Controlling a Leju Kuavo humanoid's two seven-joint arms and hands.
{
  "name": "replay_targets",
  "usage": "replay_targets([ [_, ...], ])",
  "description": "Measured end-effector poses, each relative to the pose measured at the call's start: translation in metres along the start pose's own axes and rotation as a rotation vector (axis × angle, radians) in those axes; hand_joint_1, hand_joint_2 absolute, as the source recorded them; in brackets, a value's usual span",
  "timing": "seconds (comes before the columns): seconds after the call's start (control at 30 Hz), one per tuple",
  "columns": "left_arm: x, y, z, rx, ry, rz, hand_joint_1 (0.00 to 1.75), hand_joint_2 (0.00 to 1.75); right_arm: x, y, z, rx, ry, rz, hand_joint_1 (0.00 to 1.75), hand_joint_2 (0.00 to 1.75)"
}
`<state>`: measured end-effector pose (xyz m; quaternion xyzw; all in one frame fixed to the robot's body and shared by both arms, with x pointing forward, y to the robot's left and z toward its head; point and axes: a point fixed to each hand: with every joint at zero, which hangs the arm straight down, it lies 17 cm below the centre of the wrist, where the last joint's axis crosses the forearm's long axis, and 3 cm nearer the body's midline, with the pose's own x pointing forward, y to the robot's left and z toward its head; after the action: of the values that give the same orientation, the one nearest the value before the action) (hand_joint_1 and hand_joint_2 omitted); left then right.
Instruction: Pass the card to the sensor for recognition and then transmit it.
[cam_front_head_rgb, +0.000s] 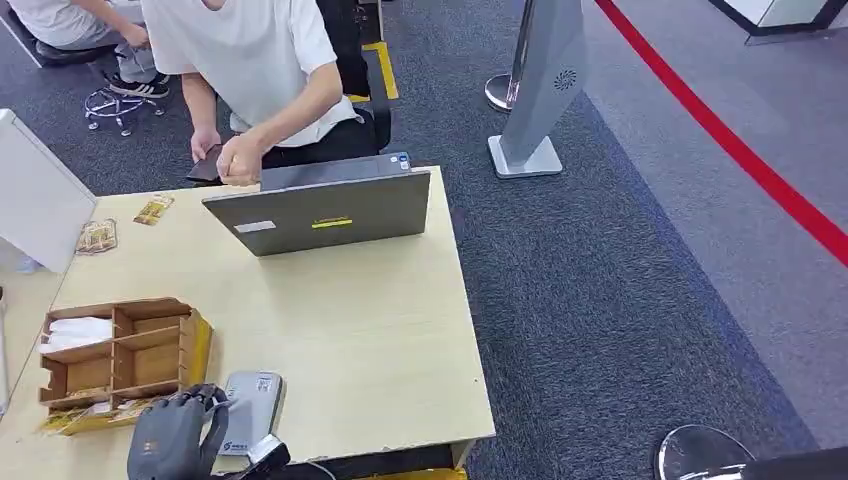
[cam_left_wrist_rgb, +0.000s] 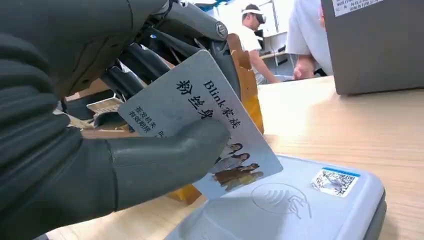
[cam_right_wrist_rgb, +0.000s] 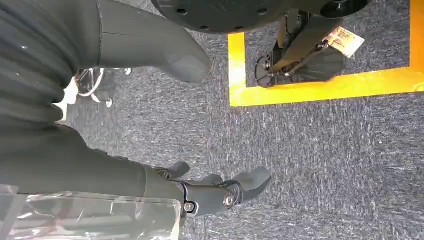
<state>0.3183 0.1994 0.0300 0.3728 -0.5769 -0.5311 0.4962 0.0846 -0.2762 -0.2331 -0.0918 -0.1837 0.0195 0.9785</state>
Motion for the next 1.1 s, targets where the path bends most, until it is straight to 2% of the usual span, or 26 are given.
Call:
replay_targets([
  [0.1,-0.001,0.007,-0.002,0.024,0.01,-0.02,1.75,1.75,-0.001,0.0,0.0,-0.003,0.005,-0.006,0.0,1.75],
  [0.17,0.006,0.026,-0.006,0.072,-0.012,-0.044,1.75,1.75,-0.001,-0.001,0.0,-0.01,0.014,-0.028,0.0,1.75],
  [0.3,0.016,0.101,-0.028,0.241,-0.108,-0.068,1.75,1.75,0.003,0.003,0.0,-0.012,0.02,-0.05,0.0,1.75],
  [0.37,0.012,0.144,-0.039,0.343,-0.112,-0.085,1.75,1.75,0.004,0.005,0.0,-0.01,0.018,-0.045,0.0,1.75],
  [0.47,-0.001,0.212,-0.059,0.476,-0.089,-0.135,1.75,1.75,0.007,0.008,0.0,-0.009,0.012,-0.022,0.0,1.75],
  [0.67,-0.043,0.315,-0.103,0.588,-0.001,-0.334,1.75,1.75,0.01,0.015,0.0,0.011,0.002,0.023,0.0,1.75],
  [0.8,-0.066,0.348,-0.123,0.6,0.055,-0.417,1.75,1.75,0.009,0.02,0.0,0.038,-0.007,0.033,0.0,1.75],
  [0.93,-0.073,0.364,-0.13,0.615,0.084,-0.444,1.75,1.75,0.007,0.026,0.0,0.076,-0.016,0.041,0.0,1.75],
  [0.97,-0.074,0.365,-0.131,0.615,0.085,-0.446,0.0,1.75,0.006,0.027,0.001,0.08,-0.014,0.043,0.0,1.75],
  [1.1,-0.074,0.362,-0.133,0.6,0.079,-0.422,0.0,1.75,0.001,0.029,0.002,0.093,-0.003,0.072,0.0,1.75],
])
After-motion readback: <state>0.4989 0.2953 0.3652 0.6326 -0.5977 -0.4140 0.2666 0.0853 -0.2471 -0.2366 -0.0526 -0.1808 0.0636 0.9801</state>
